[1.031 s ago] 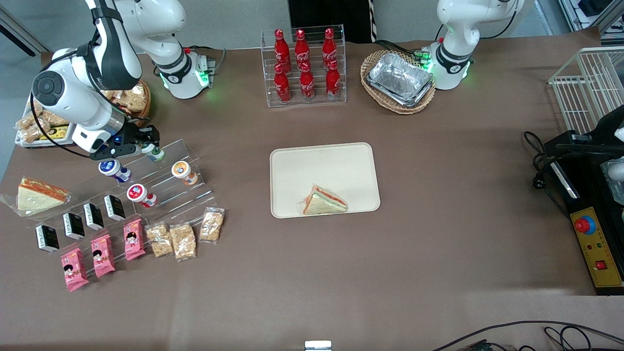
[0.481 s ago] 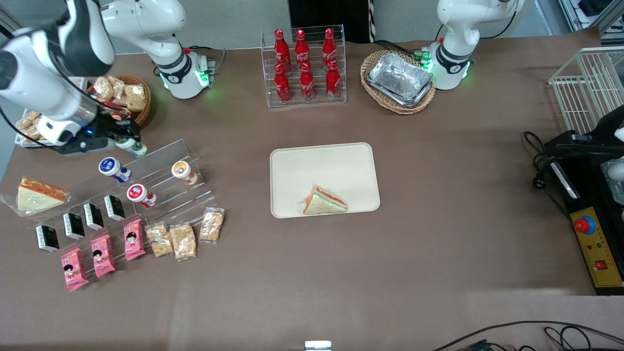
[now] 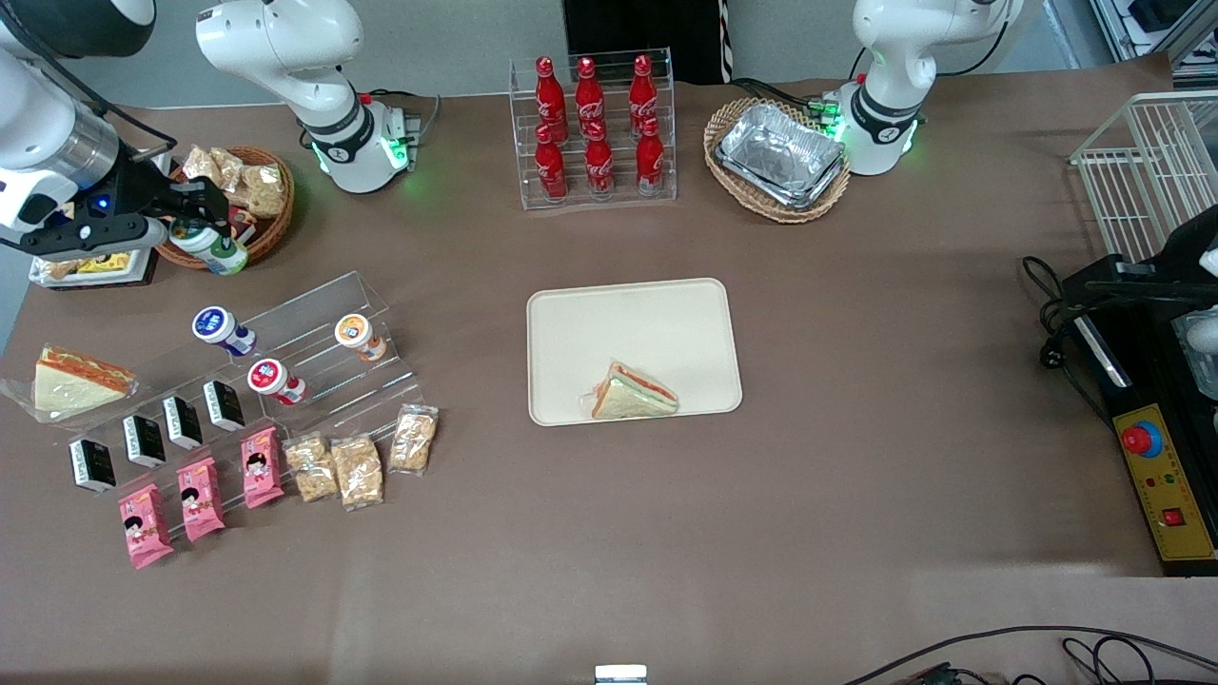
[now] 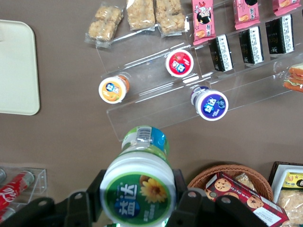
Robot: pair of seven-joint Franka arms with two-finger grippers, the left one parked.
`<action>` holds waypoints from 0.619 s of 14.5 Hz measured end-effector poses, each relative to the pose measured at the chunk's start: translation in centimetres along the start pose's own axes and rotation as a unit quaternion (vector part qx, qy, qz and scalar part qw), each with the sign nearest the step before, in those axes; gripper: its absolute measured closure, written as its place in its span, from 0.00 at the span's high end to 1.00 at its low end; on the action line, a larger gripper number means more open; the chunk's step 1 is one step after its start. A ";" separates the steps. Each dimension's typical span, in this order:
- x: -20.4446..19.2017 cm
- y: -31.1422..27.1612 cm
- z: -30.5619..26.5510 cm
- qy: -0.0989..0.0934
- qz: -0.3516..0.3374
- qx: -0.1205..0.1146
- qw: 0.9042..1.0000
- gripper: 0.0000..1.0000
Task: Place green gum on tray
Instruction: 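Carry the green bottle over to the cream tray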
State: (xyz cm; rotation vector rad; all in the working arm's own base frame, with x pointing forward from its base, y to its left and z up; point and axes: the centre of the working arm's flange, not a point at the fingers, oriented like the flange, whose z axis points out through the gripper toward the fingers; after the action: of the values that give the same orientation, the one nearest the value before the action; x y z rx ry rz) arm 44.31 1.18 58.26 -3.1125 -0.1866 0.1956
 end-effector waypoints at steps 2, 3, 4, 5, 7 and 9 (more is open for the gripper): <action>0.9 -2.8 -0.6 0.001 0.009 -0.005 1.000 0.59; 1.3 -5.0 -0.9 0.001 0.017 -0.006 1.000 0.59; 1.6 -7.6 -1.2 0.001 0.026 -0.010 1.000 0.59; 1.9 -10.4 -1.7 0.000 0.038 -0.013 0.999 0.59; 2.7 -16.3 -2.4 0.001 0.068 -0.011 0.998 0.59; 3.5 -21.7 -1.7 -0.005 0.104 -0.013 0.994 0.59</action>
State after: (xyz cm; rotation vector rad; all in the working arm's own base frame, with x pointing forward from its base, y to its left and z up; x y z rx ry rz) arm 45.45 23.09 60.01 -3.1535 0.1368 0.2132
